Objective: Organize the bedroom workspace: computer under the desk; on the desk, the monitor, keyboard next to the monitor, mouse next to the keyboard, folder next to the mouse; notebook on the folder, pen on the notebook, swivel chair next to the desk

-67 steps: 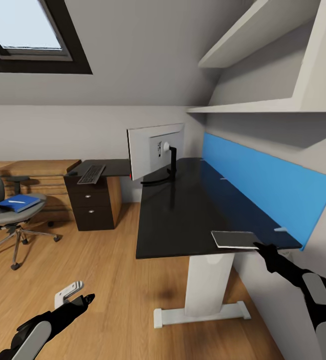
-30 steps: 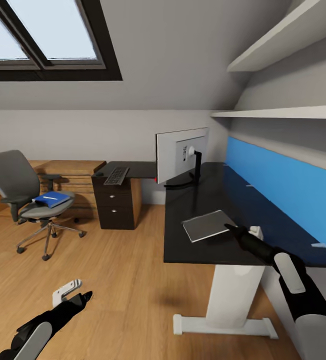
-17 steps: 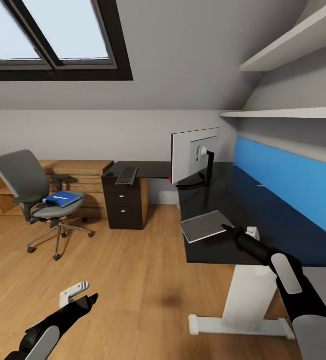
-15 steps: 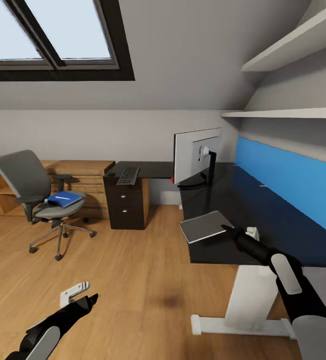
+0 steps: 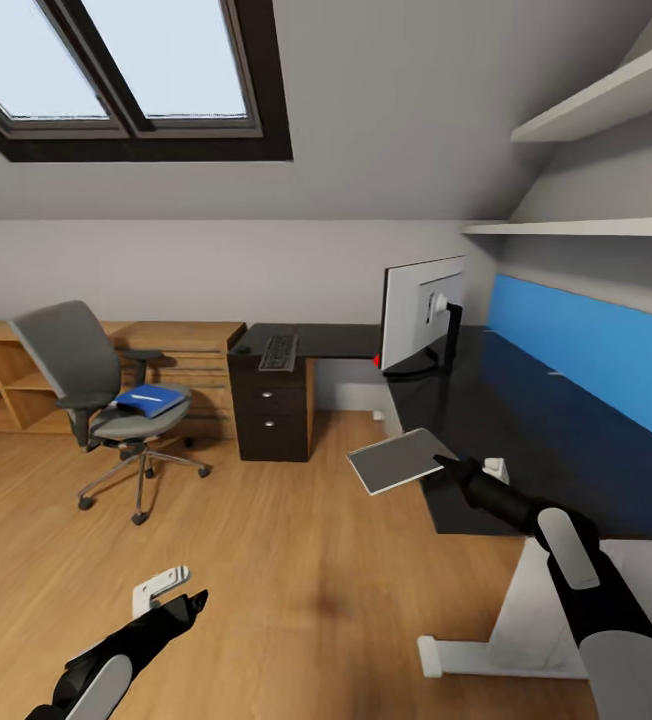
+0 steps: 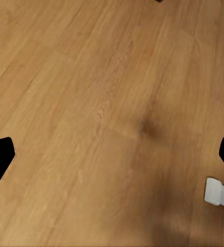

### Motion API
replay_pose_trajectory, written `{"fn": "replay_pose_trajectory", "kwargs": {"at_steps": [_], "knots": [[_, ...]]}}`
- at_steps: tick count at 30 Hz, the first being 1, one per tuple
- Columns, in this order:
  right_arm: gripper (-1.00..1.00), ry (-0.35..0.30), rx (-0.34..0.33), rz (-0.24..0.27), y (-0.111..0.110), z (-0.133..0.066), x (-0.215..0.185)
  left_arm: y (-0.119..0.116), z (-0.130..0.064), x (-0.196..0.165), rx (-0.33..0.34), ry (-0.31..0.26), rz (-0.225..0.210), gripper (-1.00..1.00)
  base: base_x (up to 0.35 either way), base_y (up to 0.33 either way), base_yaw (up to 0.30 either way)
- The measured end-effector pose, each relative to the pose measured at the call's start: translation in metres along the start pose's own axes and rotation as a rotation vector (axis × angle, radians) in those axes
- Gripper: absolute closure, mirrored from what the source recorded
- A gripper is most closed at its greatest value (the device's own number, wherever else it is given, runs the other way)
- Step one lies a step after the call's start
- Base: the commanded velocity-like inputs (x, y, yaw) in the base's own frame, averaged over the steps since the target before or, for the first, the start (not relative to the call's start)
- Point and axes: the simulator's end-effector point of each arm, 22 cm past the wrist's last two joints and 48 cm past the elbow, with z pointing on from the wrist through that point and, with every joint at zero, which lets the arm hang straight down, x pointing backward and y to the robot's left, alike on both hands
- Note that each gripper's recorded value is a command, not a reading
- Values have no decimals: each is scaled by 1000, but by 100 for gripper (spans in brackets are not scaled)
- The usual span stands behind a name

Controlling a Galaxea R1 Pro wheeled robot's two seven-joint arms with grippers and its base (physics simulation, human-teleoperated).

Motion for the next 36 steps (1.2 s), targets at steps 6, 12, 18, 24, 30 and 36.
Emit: {"fn": "replay_pose_trajectory", "kwargs": {"at_steps": [6,12,18,24,30,36], "knots": [[100,-1,0,0,0,0,-1,0,0,1,1,1,-1,-100,197,302,0],[100,-1,1,-1,0,-1,-1,-1,0,1,1,2,-2,-100,217,289,0],[100,-1,1,-1,0,-1,-1,-1,0,1,1,2,-2,-100,235,274,0],[100,-2,1,-1,0,-1,-1,-1,0,1,2,2,-2,-100,269,211,0],[100,-1,1,-1,0,-1,-1,0,0,2,2,3,-2,-100,321,43,0],[100,0,2,-1,-1,-1,0,3,2,5,-6,11,-2,-100,333,48,0]]}}
